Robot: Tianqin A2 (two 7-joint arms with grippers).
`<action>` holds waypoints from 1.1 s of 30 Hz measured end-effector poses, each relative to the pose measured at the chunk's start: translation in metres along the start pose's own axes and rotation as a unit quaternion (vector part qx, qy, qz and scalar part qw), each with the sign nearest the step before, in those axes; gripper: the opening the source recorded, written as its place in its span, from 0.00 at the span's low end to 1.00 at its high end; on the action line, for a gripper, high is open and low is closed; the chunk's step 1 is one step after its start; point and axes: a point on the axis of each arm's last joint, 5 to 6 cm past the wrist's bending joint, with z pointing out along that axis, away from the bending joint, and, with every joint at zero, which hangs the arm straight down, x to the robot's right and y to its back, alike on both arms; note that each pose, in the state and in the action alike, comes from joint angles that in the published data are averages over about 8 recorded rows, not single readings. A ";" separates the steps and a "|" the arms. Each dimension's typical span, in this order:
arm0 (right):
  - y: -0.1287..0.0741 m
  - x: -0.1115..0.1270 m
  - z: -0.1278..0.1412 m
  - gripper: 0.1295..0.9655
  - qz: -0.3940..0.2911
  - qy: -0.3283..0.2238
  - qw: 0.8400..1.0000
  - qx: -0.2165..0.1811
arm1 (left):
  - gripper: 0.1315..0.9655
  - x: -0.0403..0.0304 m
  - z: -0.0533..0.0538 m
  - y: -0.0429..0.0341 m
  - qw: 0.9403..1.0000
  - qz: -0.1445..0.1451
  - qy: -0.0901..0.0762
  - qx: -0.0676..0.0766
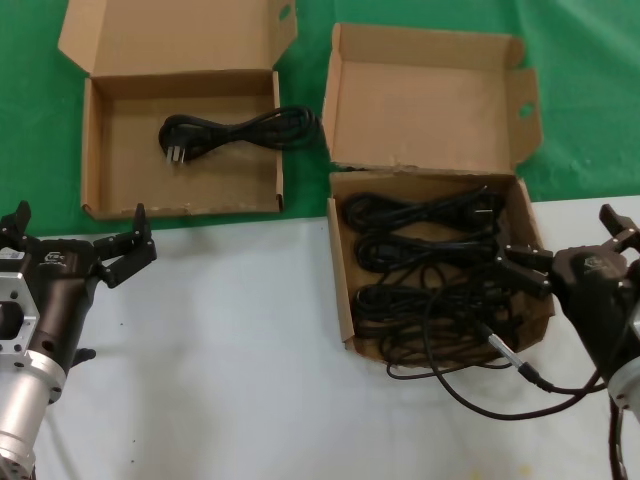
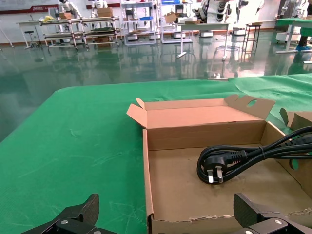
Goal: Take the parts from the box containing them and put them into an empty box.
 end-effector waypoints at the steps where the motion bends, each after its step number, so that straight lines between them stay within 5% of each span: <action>1: 0.000 0.000 0.000 1.00 0.000 0.000 1.000 0.000 | 1.00 0.0000 0.000 0.0000 1.000 0.000 0.000 0.000; 33: 0.000 0.000 0.000 1.00 0.000 0.000 1.000 0.000 | 1.00 0.0000 0.000 0.0000 1.000 0.000 0.000 0.000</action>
